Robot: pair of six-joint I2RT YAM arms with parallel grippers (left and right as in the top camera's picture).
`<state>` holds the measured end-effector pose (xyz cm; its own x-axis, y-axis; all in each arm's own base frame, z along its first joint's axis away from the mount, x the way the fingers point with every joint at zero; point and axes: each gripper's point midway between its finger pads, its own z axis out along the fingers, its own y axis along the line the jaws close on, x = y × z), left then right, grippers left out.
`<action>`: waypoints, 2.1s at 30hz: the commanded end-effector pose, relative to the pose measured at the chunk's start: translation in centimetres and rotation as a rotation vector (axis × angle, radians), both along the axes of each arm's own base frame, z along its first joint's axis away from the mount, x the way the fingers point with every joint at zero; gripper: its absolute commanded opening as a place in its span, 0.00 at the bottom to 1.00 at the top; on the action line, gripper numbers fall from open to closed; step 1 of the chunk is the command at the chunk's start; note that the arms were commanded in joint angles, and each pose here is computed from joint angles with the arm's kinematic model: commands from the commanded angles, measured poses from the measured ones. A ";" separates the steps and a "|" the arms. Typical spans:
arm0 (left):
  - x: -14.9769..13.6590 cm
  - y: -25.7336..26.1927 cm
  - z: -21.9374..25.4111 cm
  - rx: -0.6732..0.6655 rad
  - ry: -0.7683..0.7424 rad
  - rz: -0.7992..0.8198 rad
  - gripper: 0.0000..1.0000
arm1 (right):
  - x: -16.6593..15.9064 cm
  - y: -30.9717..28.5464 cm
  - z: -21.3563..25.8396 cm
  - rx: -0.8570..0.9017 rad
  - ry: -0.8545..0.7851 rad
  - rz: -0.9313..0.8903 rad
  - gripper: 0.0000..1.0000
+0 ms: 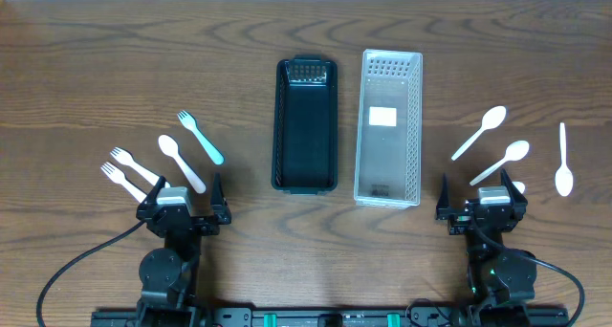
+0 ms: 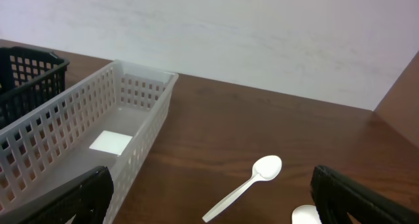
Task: Pack container
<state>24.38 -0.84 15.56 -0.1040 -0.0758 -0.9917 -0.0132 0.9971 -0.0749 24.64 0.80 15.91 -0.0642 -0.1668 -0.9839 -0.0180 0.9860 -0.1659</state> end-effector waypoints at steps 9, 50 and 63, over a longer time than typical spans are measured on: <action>0.0 0.1 -1.5 0.017 0.036 0.006 0.98 | -0.1 0.8 -0.2 0.130 0.010 0.033 0.99; 12.5 0.7 4.1 -0.015 0.925 0.115 0.93 | 19.1 -2.8 -1.4 0.295 0.874 -0.232 0.04; 13.3 0.6 -0.3 -0.001 1.048 0.120 0.58 | 19.9 0.4 -9.9 0.317 1.062 -0.141 0.05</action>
<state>37.23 -0.54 15.07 -0.9030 -0.1383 -0.4068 -0.1618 0.9865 0.0237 44.10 -0.79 6.90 -0.8829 0.1713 -0.4372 0.1474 0.9851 0.0884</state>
